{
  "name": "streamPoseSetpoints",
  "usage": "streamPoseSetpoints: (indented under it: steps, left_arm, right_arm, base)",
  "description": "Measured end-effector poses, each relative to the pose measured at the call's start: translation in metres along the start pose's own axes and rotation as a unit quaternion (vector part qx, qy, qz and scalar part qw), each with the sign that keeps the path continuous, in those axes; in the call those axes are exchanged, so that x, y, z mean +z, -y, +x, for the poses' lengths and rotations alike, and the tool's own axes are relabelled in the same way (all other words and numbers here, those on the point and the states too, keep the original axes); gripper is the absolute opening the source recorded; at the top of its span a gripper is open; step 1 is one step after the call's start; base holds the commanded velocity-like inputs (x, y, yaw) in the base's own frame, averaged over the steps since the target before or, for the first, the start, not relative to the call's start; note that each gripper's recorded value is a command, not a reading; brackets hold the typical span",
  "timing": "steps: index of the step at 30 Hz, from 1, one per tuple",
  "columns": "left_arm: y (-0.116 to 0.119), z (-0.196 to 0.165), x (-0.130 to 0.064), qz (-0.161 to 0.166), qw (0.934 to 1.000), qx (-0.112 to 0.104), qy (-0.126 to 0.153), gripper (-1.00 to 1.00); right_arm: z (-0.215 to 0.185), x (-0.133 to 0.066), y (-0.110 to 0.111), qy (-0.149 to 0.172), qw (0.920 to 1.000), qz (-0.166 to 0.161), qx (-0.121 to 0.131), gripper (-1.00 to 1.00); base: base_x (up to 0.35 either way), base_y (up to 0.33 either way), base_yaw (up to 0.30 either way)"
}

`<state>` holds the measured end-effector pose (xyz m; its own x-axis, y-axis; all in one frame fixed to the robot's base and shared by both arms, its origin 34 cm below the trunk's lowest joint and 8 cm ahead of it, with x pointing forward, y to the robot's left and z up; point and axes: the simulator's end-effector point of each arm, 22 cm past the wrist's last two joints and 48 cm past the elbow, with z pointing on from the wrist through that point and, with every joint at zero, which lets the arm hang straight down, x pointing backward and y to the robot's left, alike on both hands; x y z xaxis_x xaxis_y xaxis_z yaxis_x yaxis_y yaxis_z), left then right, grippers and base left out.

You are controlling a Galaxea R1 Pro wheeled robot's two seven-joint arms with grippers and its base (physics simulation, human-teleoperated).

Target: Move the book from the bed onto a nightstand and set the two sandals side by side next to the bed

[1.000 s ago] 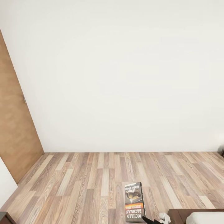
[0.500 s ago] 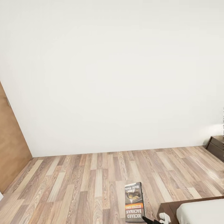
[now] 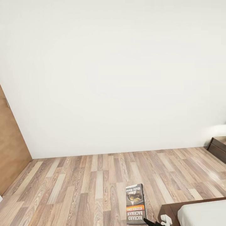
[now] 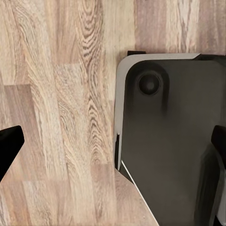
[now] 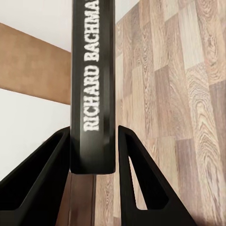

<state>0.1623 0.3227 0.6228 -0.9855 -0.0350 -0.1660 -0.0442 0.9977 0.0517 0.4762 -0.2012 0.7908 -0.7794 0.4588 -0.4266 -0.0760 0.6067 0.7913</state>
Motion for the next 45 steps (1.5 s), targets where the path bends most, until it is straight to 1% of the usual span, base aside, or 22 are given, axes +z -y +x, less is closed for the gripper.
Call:
streamPoseSetpoints:
  steps: [8, 13, 37, 38, 39, 41, 43, 45]
  left_arm:
    - [0.000, 0.000, 0.000, 0.000, 1.0000, 0.000, 0.000, 1.00]
    - [0.000, 0.000, 0.000, 0.001, 1.0000, -0.001, 0.000, 1.00]
    - [0.001, 0.000, 0.000, 0.001, 1.0000, -0.001, 0.001, 1.00]
    - [0.000, 0.000, 0.000, -0.001, 1.0000, 0.000, -0.001, 1.00]
    - [0.000, 0.001, 0.000, -0.001, 1.0000, 0.001, 0.000, 1.00]
    - [0.000, 0.001, 0.000, -0.001, 1.0000, 0.001, -0.001, 1.00]
    - [0.000, 0.001, 0.000, -0.001, 1.0000, 0.001, -0.001, 1.00]
    - [0.000, 0.001, 0.000, -0.001, 1.0000, 0.002, -0.001, 1.00]
  right_arm:
    - [0.000, 0.000, 0.000, 0.000, 1.0000, 0.000, 0.000, -1.00]
    - [0.001, 0.000, 0.000, -0.001, 1.0000, 0.000, 0.000, -1.00]
    - [0.001, 0.000, 0.000, -0.001, 1.0000, 0.002, 0.000, -1.00]
    - [-0.008, -0.001, 0.005, 0.005, 0.9999, 0.009, -0.003, -1.00]
    - [-0.016, -0.003, 0.006, 0.011, 0.9998, 0.011, -0.008, -1.00]
    - [-0.025, -0.002, 0.005, 0.018, 0.9997, 0.009, -0.012, -1.00]
    - [-0.025, -0.001, 0.004, 0.014, 0.9998, 0.008, -0.015, -1.00]
    - [-0.026, -0.001, 0.004, 0.016, 0.9997, 0.009, -0.013, -1.00]
  base:
    - [0.006, 0.000, -0.002]
    - [0.141, 0.007, 0.000]
    - [0.288, 0.041, 0.000]
    - [0.000, 0.000, 0.000]
    - [0.000, 0.000, 0.000]
    - [0.000, 0.000, 0.000]
    - [0.000, 0.000, 0.000]
    - [0.000, 0.000, 0.000]
